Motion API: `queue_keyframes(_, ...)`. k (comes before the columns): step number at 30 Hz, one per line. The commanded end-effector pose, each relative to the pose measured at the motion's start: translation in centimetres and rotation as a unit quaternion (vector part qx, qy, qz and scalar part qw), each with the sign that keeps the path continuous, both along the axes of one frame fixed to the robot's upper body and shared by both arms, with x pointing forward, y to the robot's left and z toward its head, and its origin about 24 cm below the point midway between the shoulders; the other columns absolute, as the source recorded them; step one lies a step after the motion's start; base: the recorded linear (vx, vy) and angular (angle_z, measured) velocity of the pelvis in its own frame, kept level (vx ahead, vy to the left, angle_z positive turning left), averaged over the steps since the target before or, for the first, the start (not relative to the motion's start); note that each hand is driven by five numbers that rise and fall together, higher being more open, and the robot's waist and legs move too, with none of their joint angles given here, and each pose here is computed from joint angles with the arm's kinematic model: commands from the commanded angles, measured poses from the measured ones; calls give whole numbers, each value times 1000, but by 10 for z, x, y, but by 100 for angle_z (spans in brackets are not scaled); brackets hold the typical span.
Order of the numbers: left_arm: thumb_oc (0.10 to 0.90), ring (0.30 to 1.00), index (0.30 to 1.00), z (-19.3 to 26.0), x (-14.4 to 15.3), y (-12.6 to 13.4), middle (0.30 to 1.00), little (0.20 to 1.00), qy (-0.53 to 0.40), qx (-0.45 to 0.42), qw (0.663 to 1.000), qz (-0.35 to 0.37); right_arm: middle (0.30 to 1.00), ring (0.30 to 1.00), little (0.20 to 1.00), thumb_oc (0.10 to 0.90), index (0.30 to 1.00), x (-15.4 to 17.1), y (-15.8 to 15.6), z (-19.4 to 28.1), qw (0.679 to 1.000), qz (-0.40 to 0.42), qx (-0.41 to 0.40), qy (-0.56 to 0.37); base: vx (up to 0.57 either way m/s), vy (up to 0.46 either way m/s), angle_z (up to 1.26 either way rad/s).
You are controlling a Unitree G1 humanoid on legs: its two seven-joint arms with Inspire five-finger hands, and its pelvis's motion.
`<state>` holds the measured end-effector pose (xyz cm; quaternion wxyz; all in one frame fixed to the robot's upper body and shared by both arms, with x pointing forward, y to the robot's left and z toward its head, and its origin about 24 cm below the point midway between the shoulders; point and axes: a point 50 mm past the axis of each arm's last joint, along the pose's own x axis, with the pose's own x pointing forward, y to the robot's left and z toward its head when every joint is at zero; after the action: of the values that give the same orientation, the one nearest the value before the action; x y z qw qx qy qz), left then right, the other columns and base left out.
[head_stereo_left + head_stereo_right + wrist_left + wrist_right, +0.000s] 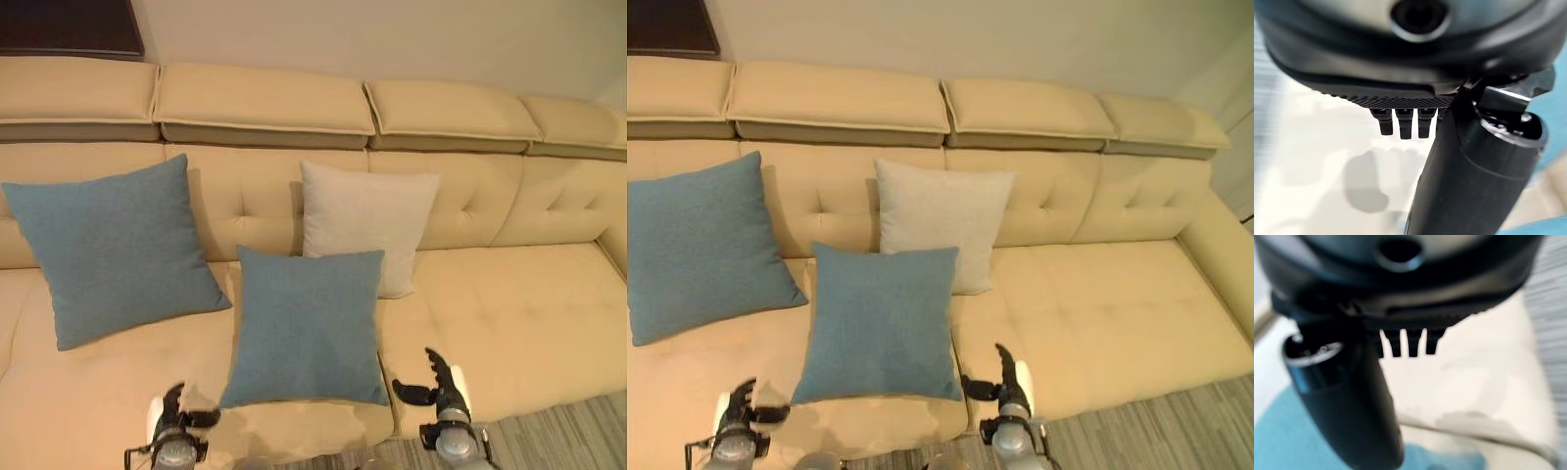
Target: Pick up all the scattered cushions and arrange them neatly on the sofa.
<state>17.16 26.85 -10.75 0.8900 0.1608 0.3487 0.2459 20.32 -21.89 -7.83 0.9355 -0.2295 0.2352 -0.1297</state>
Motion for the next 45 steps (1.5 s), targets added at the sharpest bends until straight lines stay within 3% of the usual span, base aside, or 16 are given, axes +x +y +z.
queue_keyframes(1,800,900,900,25,22,11,900,900,-89,29,996,9,900,900,900,800,900,32,-12,46,991,14,-35,-126,82,-90,41)
queue_keyframes(4,800,900,900,36,25,8,900,900,-162,-45,984,51,900,900,900,800,900,35,-18,49,990,5,-47,-130,127,-81,56)
queue_keyframes(8,800,900,900,36,25,10,900,900,-171,-73,981,55,900,900,900,800,900,42,-23,56,989,3,-47,-137,112,-56,9)
queue_keyframes(14,800,900,900,36,33,12,900,900,-191,-149,967,83,900,900,900,800,900,58,-15,59,988,16,59,-142,87,-65,4)
queue_keyframes(21,800,900,900,58,69,7,900,900,-253,-195,945,76,900,900,900,800,900,85,-3,86,976,41,96,-191,1,-16,-1)
queue_keyframes(22,800,900,900,71,87,3,900,900,-297,-231,921,97,900,900,900,800,900,96,4,95,976,74,68,-193,-92,-18,-15)
queue_keyframes(24,800,900,900,84,107,-5,900,900,-321,-258,906,95,900,900,900,800,900,104,10,100,976,93,58,-190,-128,-17,-14)
queue_keyframes(33,800,900,900,130,170,-59,900,900,-375,-361,852,50,900,900,900,800,900,140,63,122,955,147,156,-203,-131,15,-14)
queue_keyframes(37,800,900,900,182,210,-91,900,900,-399,-363,841,-37,900,900,900,800,900,165,101,157,925,185,235,-235,-84,18,-8)
queue_keyframes(41,800,900,900,190,219,-110,900,900,-380,-375,841,-86,900,900,900,800,900,170,130,168,906,238,272,-219,-47,6,-12)
queue_keyframes(45,800,900,900,166,211,-130,900,900,-326,-402,849,-110,900,900,900,800,900,161,168,159,885,299,310,-175,-3,-2,-10)
